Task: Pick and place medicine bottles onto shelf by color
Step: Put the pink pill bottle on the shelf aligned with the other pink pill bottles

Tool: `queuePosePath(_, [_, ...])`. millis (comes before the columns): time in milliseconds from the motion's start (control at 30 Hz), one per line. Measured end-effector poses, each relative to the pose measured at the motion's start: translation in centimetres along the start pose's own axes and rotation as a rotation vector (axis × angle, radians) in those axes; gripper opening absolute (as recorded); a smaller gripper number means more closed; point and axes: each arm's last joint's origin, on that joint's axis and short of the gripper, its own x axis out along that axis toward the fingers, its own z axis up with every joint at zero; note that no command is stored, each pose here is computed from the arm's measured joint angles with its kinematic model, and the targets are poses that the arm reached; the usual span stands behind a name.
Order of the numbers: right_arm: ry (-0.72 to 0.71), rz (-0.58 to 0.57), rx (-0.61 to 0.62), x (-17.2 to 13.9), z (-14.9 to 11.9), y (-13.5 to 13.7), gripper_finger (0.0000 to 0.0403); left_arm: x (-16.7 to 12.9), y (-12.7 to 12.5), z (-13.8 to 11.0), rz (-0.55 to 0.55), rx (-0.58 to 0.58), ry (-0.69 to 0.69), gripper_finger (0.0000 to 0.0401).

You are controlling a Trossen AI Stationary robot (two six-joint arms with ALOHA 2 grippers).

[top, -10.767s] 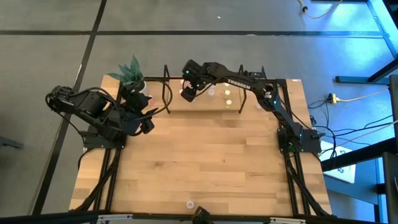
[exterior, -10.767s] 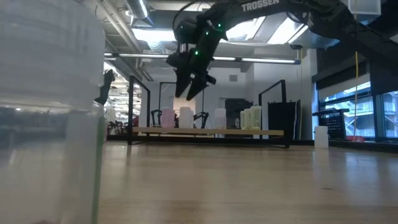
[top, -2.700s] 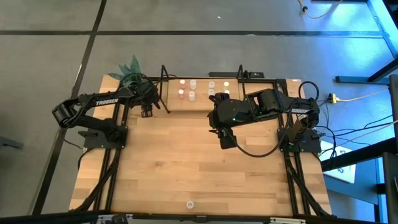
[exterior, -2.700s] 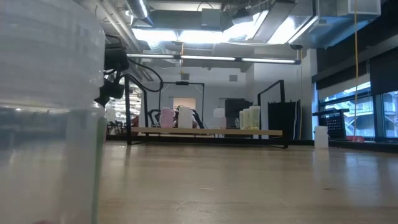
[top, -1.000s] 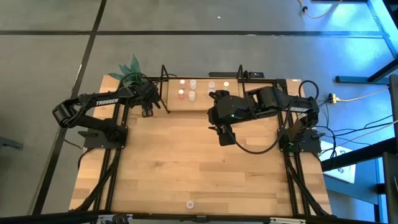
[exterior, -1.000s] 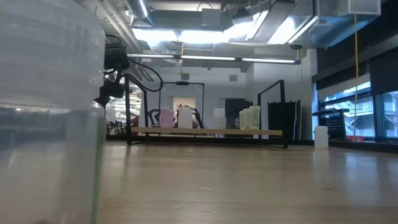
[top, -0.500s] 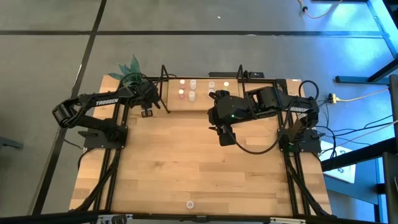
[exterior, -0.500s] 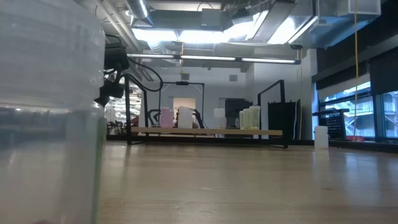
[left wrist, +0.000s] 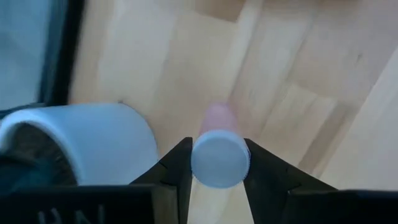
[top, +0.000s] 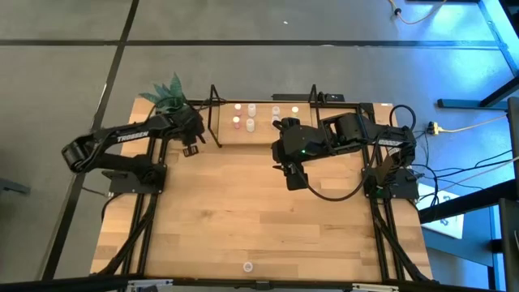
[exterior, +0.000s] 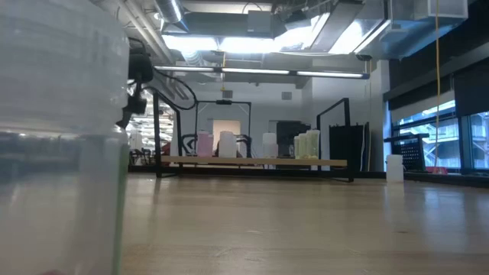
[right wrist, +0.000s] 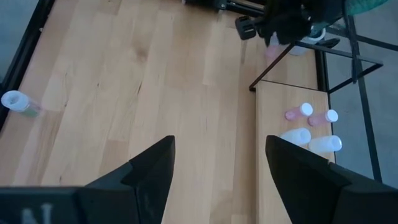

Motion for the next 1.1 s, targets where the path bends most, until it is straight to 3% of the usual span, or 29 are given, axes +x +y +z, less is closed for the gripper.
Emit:
queuePosePath(433, [0.005, 0.000, -0.005, 0.0, -0.1, 0.0, 0.0252, -5.8, -0.2, -0.7, 0.043, -0.064, -0.183, 0.0105])
queuePosePath(900, [0.015, 0.001, -0.009, 0.0, -0.1, 0.0, 0.0252, -15.3, 1.5, 0.2, 0.062, -0.166, -0.177, 0.0105])
queuePosePath(1100, [0.019, -0.035, 0.001, 0.0, -0.2, -0.1, 0.0252, -18.8, 1.4, 0.8, 0.047, -0.199, -0.294, 0.0105])
